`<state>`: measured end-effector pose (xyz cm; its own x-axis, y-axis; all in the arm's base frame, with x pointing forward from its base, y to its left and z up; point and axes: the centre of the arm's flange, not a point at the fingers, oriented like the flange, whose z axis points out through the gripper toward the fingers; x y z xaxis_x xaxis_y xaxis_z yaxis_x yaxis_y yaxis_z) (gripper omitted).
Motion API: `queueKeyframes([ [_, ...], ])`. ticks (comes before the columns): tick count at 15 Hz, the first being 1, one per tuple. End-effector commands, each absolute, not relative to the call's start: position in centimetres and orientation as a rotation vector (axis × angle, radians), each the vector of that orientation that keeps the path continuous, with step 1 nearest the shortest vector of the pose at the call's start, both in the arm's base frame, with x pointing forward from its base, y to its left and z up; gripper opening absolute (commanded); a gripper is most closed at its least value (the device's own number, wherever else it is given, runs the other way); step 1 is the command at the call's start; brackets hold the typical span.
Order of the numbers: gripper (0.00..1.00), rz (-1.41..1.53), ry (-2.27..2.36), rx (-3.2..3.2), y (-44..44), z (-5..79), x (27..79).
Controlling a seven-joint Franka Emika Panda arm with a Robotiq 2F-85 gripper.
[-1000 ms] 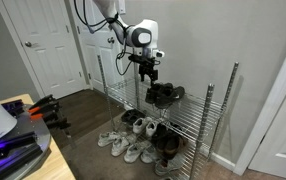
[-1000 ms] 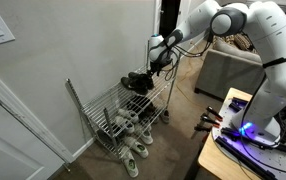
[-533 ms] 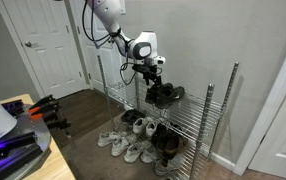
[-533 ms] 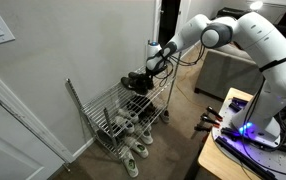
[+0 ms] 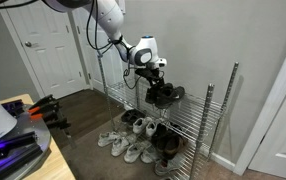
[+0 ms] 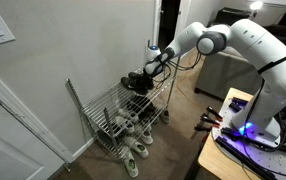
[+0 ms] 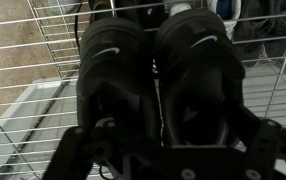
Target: Move the black shoes on the top rack to the left
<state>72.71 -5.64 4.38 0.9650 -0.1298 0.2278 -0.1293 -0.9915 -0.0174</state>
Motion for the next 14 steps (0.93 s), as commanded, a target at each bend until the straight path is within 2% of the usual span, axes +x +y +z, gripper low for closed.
queueKeyframes([
  [1,1.0,-0.377,0.234,-3.101,-5.0,2.3,73.9],
  [10,1.0,-0.379,0.257,-3.092,-5.1,-0.9,74.8],
  [11,0.95,-0.381,0.264,-3.09,-5.1,-1.1,74.9],
  [12,0.74,-0.383,0.257,-3.085,-5.1,-1.3,74.9],
  [14,0.7,-0.398,0.263,-3.078,-5.1,-1.5,75.1],
])
